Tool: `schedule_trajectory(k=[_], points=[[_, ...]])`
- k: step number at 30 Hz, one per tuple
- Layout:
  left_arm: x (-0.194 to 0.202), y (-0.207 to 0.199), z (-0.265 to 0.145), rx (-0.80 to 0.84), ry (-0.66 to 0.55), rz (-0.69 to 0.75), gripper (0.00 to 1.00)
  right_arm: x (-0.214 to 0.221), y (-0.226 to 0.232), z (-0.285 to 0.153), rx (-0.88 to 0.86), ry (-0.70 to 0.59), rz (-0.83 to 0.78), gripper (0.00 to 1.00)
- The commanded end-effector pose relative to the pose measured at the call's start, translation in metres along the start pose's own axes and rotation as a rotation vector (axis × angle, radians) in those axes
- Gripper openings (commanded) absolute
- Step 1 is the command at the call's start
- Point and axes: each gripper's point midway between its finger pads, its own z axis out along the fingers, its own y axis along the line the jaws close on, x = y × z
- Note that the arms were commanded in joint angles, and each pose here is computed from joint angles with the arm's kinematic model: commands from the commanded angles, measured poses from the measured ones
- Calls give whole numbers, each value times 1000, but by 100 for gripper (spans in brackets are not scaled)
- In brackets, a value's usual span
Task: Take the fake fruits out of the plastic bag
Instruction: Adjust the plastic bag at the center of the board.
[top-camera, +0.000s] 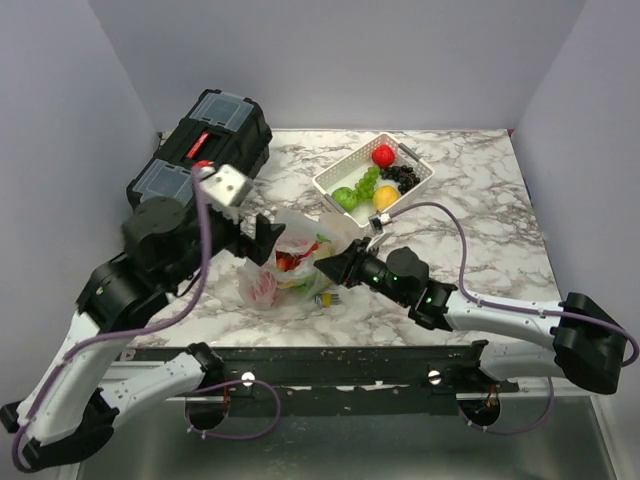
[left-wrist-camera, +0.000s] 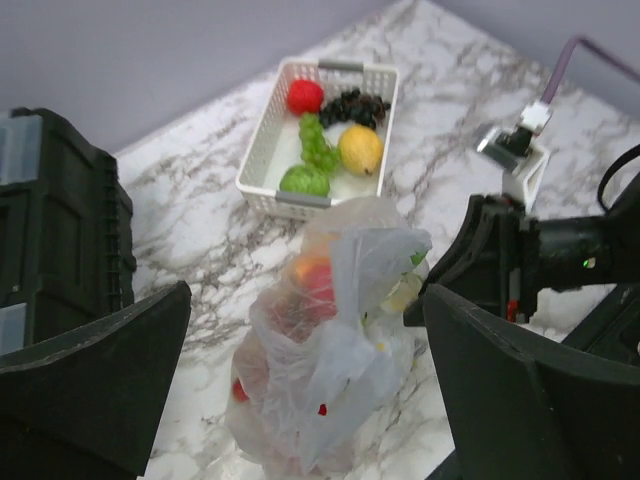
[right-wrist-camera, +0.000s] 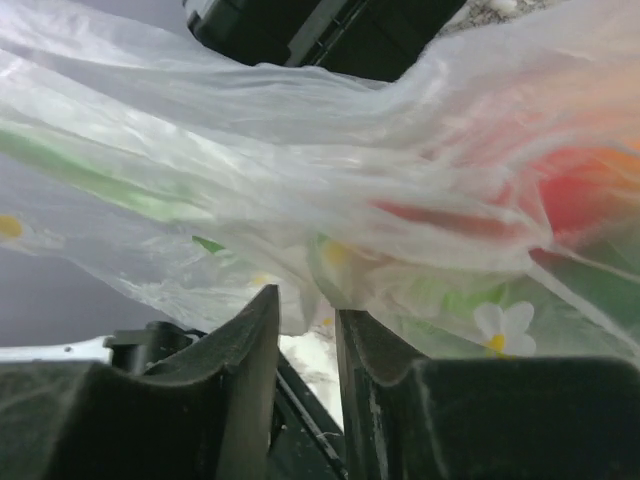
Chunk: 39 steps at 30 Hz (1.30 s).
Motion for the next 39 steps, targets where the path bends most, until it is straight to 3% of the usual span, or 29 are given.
schedule_trajectory(k=[1,6,11,15,20,25,35,39], points=[[-36,23,-46,-132,-220,-116,99,12,-3,2,41,154,-213,39],[-16,33,-43,-199,-175,-141,99,11,-14,-13,147,307,-388,66],[-4,1,-22,-24,-118,-134,99,-17,0,-29,154,309,-501,88],[9,2,-14,-42,-51,-134,99,-49,19,-31,148,252,-573,97],[15,-12,-12,37,-34,-127,99,-80,29,-10,206,171,-619,100],[20,-18,-19,80,-31,-110,99,-83,40,19,191,159,-618,100],[37,-22,-15,97,16,-100,99,-81,64,47,82,118,-576,88],[42,-17,-8,68,55,-100,99,-76,73,44,23,137,-576,89]])
